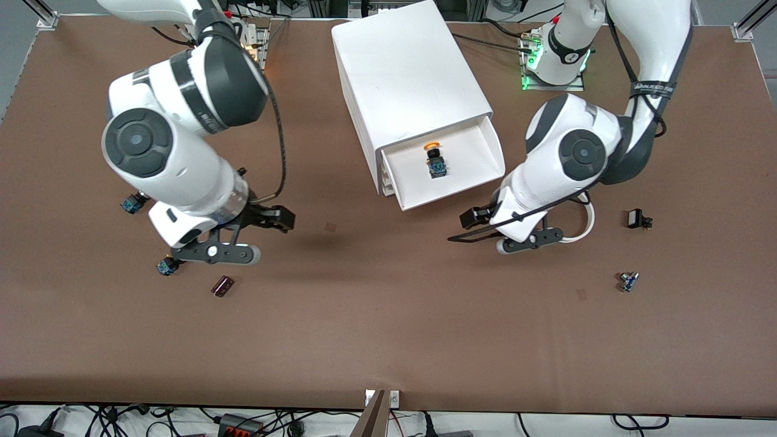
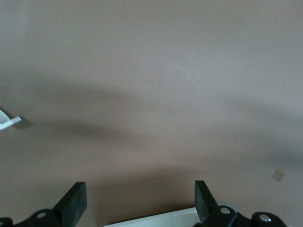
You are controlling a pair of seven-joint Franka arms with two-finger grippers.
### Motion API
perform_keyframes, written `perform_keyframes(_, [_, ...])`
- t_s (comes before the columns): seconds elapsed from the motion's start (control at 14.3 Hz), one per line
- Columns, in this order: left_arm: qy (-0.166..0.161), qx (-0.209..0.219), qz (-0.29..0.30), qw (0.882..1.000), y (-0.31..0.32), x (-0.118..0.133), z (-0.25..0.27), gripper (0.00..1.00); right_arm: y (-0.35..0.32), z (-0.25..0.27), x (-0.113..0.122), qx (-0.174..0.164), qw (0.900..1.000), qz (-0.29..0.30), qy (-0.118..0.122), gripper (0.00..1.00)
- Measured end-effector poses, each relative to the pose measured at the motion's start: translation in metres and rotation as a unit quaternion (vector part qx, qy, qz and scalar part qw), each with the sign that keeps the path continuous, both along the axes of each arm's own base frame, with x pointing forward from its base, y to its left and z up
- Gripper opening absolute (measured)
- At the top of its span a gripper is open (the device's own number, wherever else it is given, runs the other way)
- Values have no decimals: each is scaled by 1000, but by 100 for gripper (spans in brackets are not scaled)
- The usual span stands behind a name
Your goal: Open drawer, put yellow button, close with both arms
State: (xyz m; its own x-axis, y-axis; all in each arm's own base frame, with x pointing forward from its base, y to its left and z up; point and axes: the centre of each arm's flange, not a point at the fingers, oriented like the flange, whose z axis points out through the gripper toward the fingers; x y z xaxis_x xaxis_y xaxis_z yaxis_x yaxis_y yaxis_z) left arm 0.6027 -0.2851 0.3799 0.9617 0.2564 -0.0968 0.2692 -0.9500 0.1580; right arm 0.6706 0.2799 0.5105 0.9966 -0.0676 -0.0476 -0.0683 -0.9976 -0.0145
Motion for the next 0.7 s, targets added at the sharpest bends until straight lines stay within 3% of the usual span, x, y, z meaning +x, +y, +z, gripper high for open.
perform_keyframes(0.49, [25, 13, -12, 1000, -42, -36, -22, 100, -87, -15, 24, -12, 1000, -2, 14, 100])
perform_keyframes(0.7, [32, 19, -16, 999, -57, -51, -25, 100, -127, -5, 23, -12, 1000, -23, -11, 100])
